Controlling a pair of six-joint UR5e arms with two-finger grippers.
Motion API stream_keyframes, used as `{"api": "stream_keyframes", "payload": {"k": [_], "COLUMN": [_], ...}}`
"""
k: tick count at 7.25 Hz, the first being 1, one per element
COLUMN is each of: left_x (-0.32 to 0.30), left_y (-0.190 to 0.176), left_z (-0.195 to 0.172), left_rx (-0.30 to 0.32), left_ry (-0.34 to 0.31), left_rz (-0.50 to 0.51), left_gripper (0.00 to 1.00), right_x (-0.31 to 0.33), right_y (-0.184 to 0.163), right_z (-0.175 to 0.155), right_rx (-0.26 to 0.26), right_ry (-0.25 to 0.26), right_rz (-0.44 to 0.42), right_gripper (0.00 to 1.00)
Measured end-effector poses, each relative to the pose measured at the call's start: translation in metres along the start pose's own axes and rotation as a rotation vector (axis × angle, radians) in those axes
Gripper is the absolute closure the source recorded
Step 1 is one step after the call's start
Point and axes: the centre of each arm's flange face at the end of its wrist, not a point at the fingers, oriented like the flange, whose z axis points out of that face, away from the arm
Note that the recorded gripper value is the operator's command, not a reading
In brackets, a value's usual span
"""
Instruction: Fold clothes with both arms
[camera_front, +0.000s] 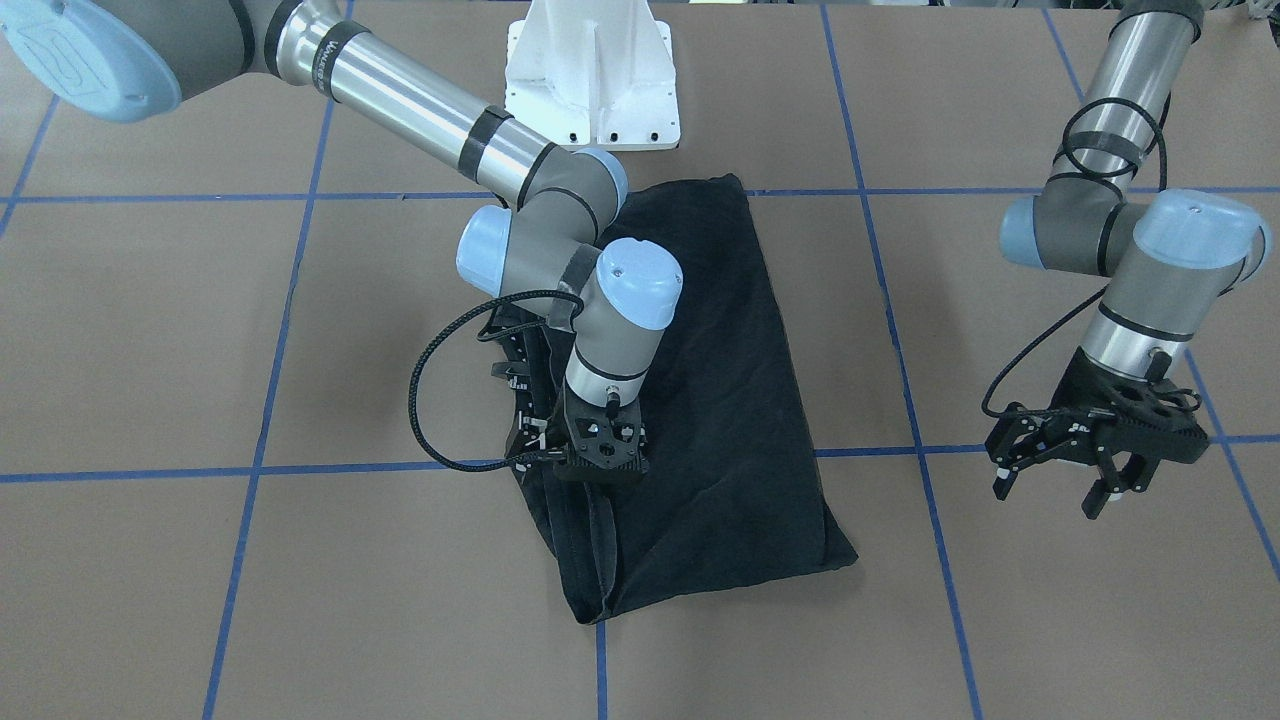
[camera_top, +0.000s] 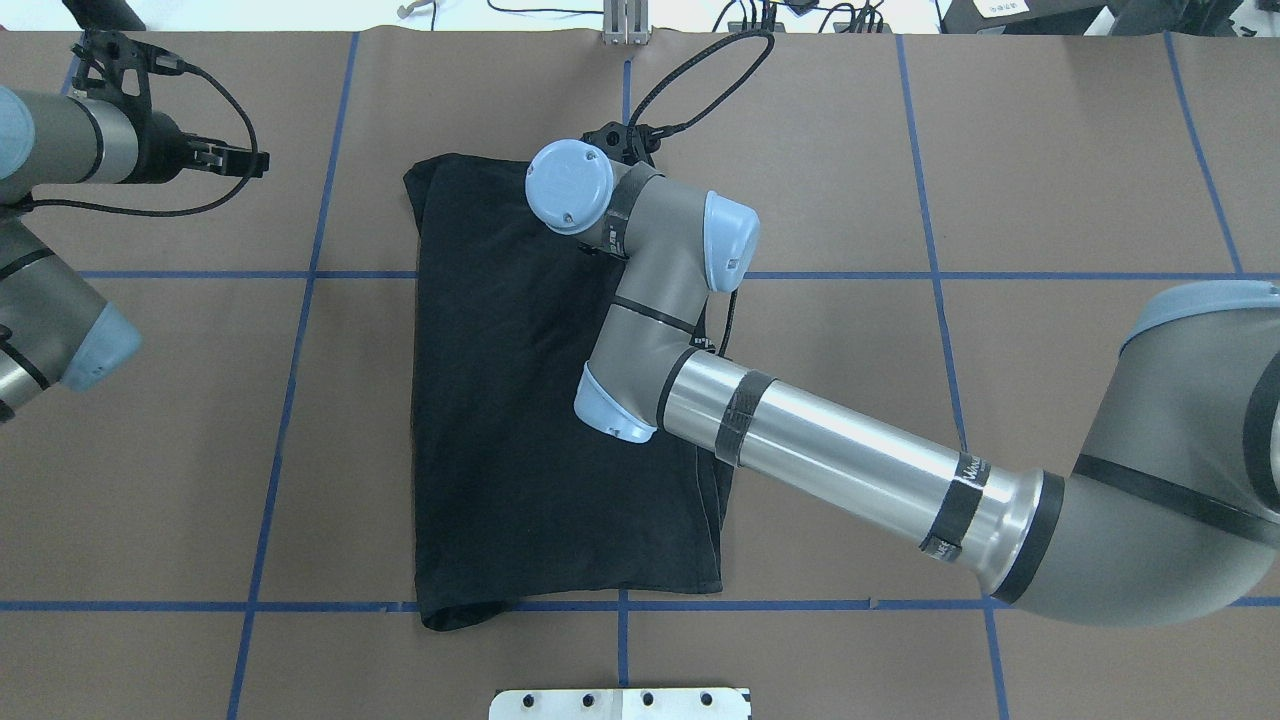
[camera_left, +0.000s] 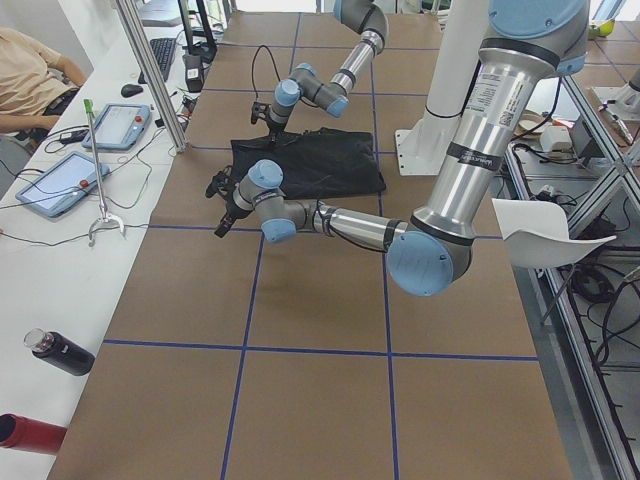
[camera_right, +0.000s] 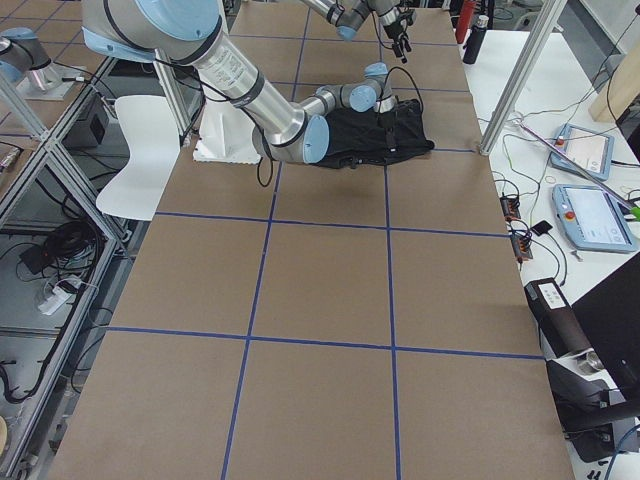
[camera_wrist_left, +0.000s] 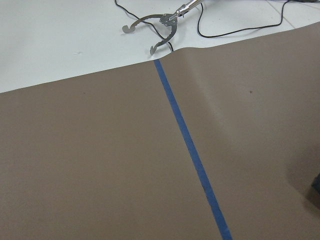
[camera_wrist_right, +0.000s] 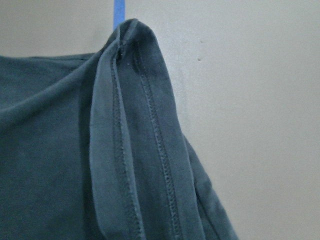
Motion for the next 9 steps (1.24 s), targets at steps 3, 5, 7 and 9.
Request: {"api": "stream_keyframes", "payload": {"k": [3, 5, 7, 9], "left_x": [0.001, 0.006, 0.027, 0.066], "left_y": [0.000, -0.003, -0.008, 0.013], "left_z": [-0.001, -0.005, -0.021, -0.038], "left_rx": [0.002, 0.006, -0.016, -0.044], "left_ry": [0.003, 0.016, 0.062, 0.127], "left_rz": [-0.021, -0.022, -0.044, -0.117], "left_gripper": [0.00, 0.00, 0.00, 0.00], "right_x": [0.038, 0.059, 0.073, 0.111], "right_y": [-0.025, -0.024, -0.013, 0.023], "right_z": [0.013, 0.007, -0.032, -0.070], "right_rx": [-0.043, -0.036, -0.028, 0.002], "right_ry": [0.122, 0.102, -0.023, -0.149], "right_rz": [-0.058, -0.066, -0.056, -0.055], "right_gripper": [0.00, 0.00, 0.00, 0.00]}}
